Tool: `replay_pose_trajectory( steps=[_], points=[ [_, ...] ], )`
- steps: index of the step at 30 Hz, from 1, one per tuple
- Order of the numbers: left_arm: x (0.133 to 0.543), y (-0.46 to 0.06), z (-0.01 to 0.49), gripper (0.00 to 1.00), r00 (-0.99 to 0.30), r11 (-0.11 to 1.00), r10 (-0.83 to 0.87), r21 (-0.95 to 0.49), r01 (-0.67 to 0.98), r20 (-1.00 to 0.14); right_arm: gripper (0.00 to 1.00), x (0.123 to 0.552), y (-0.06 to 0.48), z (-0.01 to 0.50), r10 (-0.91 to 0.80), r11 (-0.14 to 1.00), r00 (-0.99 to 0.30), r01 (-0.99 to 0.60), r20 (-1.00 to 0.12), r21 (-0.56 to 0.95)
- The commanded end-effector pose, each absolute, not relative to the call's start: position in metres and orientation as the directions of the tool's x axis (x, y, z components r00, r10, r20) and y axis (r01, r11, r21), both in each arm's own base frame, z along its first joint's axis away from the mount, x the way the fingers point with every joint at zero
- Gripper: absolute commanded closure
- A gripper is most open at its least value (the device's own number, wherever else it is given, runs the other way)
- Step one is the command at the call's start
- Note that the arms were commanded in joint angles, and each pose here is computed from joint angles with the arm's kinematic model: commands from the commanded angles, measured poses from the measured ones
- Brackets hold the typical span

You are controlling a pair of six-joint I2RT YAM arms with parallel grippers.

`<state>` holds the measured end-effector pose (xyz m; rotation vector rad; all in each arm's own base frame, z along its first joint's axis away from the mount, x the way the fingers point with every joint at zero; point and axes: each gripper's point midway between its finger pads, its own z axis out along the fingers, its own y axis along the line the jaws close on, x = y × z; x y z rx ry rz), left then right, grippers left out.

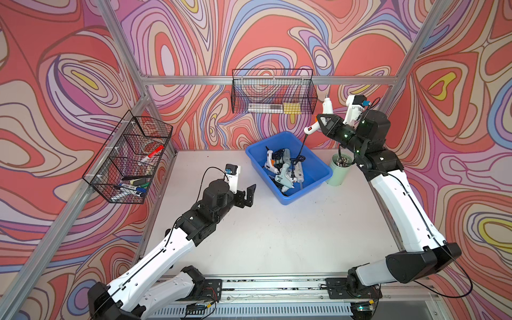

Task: Put the hot melt glue gun into the storage box
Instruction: Place the hot melt adhesive gun in the storage box.

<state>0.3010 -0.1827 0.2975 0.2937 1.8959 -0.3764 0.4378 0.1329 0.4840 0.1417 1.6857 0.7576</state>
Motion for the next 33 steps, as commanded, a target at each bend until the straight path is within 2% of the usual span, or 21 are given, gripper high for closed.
replay_pose_trajectory(
  steps=[1,7,13,24,33],
  points=[
    [0.302,-0.180,0.299,0.01,-0.327,0.923,0.004,-0.123,0.366,-0.945,1.00,0.451,0.127,0.473,0.488,0.794,-0.246,-0.273,-0.838,0.543],
    [0.302,-0.180,0.297,0.01,-0.334,0.924,0.006,-0.123,0.362,-0.943,1.00,0.471,0.125,0.439,0.479,0.815,-0.277,-0.212,-0.833,0.539],
    [0.301,-0.176,0.296,0.01,-0.332,0.931,0.002,-0.119,0.344,-0.943,1.00,0.483,0.126,0.390,0.467,0.826,-0.360,-0.148,-0.807,0.544],
    [0.306,-0.175,0.291,0.01,-0.345,0.940,-0.005,-0.122,0.320,-0.938,1.00,0.502,0.144,0.284,0.449,0.789,-0.617,-0.066,-0.646,0.611],
    [0.311,-0.168,0.284,0.01,-0.355,0.955,-0.039,-0.140,0.262,-0.934,1.00,0.520,0.159,0.203,0.326,0.813,-0.793,-0.043,-0.515,0.581]
  ],
)
